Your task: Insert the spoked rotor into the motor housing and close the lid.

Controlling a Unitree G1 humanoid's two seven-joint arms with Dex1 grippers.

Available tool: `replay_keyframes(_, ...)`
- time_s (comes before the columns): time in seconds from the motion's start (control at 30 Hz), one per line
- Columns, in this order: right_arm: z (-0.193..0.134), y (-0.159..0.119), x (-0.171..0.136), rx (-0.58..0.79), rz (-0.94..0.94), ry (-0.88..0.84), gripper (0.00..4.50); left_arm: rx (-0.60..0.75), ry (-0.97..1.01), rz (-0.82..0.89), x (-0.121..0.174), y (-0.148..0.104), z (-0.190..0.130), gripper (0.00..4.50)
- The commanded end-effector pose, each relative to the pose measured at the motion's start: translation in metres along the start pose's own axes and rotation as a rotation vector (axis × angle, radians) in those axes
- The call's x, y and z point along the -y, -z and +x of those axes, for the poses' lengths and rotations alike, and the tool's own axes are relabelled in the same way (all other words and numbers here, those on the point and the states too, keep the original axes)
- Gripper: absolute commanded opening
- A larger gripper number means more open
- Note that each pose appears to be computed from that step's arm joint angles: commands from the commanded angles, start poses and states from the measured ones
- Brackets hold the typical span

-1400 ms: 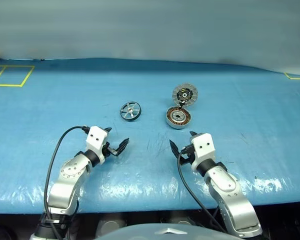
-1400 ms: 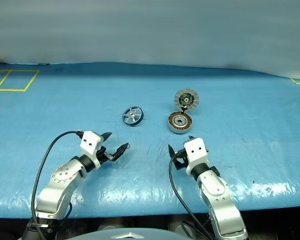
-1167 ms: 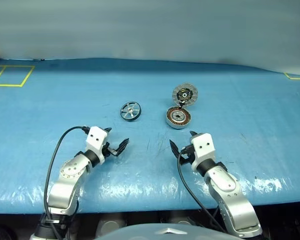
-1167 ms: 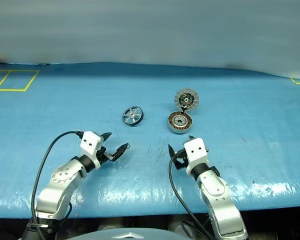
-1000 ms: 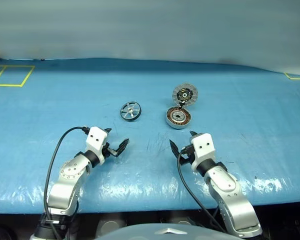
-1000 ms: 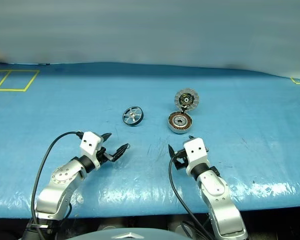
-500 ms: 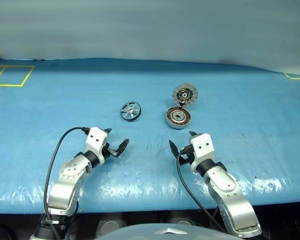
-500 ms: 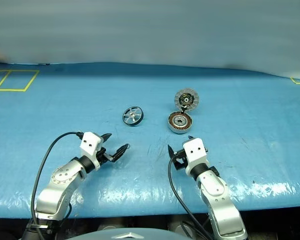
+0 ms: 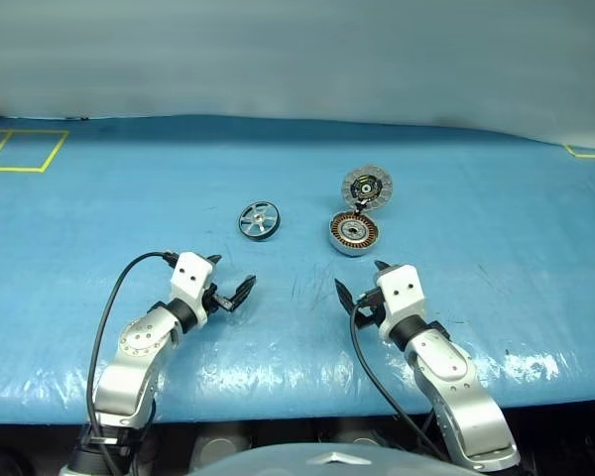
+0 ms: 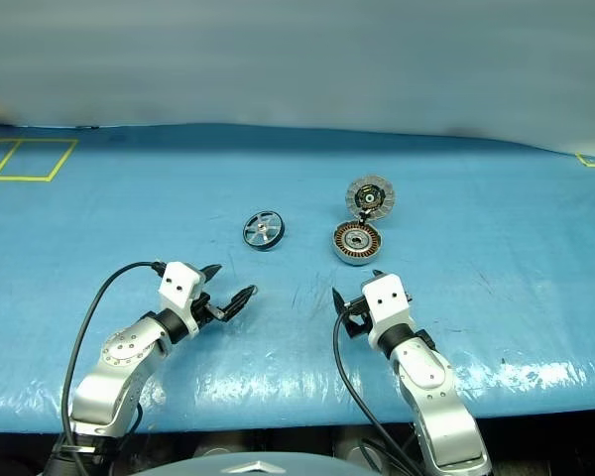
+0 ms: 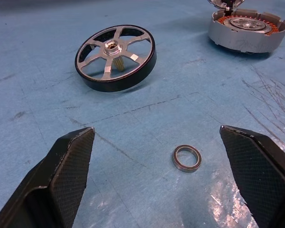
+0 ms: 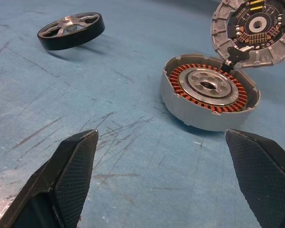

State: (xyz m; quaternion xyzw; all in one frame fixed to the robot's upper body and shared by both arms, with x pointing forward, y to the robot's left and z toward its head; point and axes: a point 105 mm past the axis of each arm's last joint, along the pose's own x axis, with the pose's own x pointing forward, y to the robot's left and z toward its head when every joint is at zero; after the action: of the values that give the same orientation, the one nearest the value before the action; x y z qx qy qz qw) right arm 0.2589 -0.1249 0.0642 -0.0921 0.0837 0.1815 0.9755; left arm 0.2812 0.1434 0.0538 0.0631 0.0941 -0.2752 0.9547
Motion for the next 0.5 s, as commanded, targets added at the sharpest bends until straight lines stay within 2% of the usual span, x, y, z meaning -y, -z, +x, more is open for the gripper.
replay_keyframes(0.03,0.001,-0.011,0.0,0.006,0.003,-0.02,4.49,0.021,0.005,0.018,0.001,-0.004,-0.001,4.5)
replay_keyframes(0.2,0.006,-0.021,-0.004,-0.079,-0.017,-0.073,4.49,0.017,0.009,0.014,0.003,-0.002,-0.001,4.5)
replay_keyframes(0.3,0.007,-0.025,-0.01,-0.172,-0.063,-0.177,4.49,0.017,0.015,0.012,0.005,-0.002,0.0,4.5)
replay_keyframes(0.5,0.025,-0.043,0.006,-0.215,-0.201,-0.193,4.49,0.021,0.022,0.013,0.007,-0.003,0.002,4.5)
